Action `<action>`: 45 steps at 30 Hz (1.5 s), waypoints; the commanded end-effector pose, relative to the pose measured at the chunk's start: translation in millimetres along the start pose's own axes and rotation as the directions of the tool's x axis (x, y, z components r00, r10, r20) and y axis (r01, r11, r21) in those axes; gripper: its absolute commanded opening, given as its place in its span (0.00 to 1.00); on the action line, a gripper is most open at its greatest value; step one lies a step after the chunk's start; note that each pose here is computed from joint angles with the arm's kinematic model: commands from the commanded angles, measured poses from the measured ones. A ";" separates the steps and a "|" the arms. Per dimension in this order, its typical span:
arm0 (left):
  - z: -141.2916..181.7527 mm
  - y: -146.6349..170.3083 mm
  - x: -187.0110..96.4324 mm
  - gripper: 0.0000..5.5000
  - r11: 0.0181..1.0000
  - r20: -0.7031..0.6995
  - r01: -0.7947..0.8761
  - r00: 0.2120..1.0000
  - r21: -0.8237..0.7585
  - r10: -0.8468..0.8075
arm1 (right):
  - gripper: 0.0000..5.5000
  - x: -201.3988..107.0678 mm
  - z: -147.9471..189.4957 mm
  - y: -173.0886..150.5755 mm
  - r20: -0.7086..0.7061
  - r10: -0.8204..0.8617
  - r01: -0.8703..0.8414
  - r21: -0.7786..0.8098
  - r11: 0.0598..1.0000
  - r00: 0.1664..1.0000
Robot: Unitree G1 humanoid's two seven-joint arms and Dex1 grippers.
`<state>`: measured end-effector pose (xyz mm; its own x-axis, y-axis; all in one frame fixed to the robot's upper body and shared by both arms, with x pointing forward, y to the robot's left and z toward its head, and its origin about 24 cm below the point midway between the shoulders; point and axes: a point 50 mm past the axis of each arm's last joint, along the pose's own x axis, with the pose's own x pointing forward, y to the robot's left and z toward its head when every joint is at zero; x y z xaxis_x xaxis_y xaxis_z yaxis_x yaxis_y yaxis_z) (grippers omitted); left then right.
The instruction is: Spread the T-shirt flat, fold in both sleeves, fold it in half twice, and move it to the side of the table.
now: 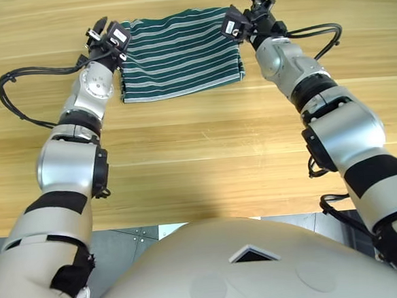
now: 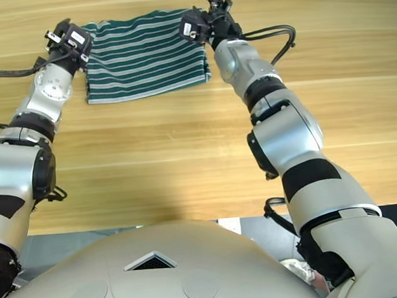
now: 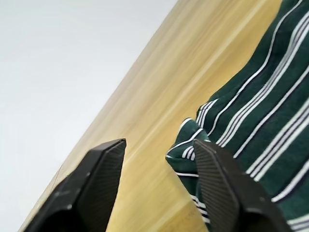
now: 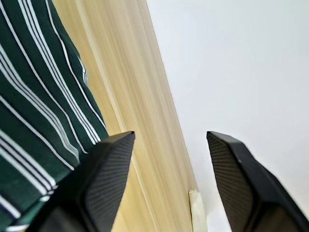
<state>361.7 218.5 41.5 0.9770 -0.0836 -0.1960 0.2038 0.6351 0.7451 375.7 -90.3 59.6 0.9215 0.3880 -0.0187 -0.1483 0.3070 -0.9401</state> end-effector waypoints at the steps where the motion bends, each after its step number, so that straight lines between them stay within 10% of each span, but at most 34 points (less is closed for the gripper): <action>1: -21.4 22.3 -6.1 0.58 0.991 -0.124 -0.135 0.984 -0.023 0.131 | 0.56 -8.1 78.6 58.9 0.321 0.167 -0.131 -0.131 0.983 0.932; 11: -76.9 41.5 -56.0 0.69 0.857 -0.175 -0.467 0.882 -0.216 0.437 | 0.56 -20.5 117.0 105.2 0.313 0.481 -0.298 -0.483 0.823 0.819; 18: -46.8 40.5 -51.1 0.69 0.857 0.050 -0.462 0.874 -0.230 0.484 | 0.56 -50.0 55.5 108.4 0.357 0.631 -0.304 -0.647 0.699 0.689; 22: -31.1 45.2 -46.7 0.69 0.874 0.148 -0.446 0.867 -0.192 0.475 | 0.56 -130.3 0.5 81.5 0.452 0.657 -0.377 -0.565 0.734 0.603; 30: 9.0 43.7 -31.8 0.69 0.942 0.359 -0.333 0.875 -0.037 0.323 | 0.56 -200.3 -22.1 11.7 0.381 0.440 -0.338 -0.305 0.890 0.813; 39: 60.7 -5.1 -29.6 0.69 0.990 0.626 -0.007 0.775 0.140 -0.083 | 0.56 -159.2 -13.1 -53.5 0.439 -0.029 0.026 0.014 1.000 0.898; 45: 36.2 -64.6 -49.7 0.69 0.900 0.545 0.333 0.716 0.281 -0.435 | 0.56 -137.2 -7.2 -21.8 0.396 -0.053 0.020 0.086 0.996 0.917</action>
<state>311.6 144.5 44.2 0.6442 -0.7647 -0.0164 0.4659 0.3753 0.8013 254.7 -163.9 88.8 0.7153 0.6693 0.2010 -0.1381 0.4174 -0.8982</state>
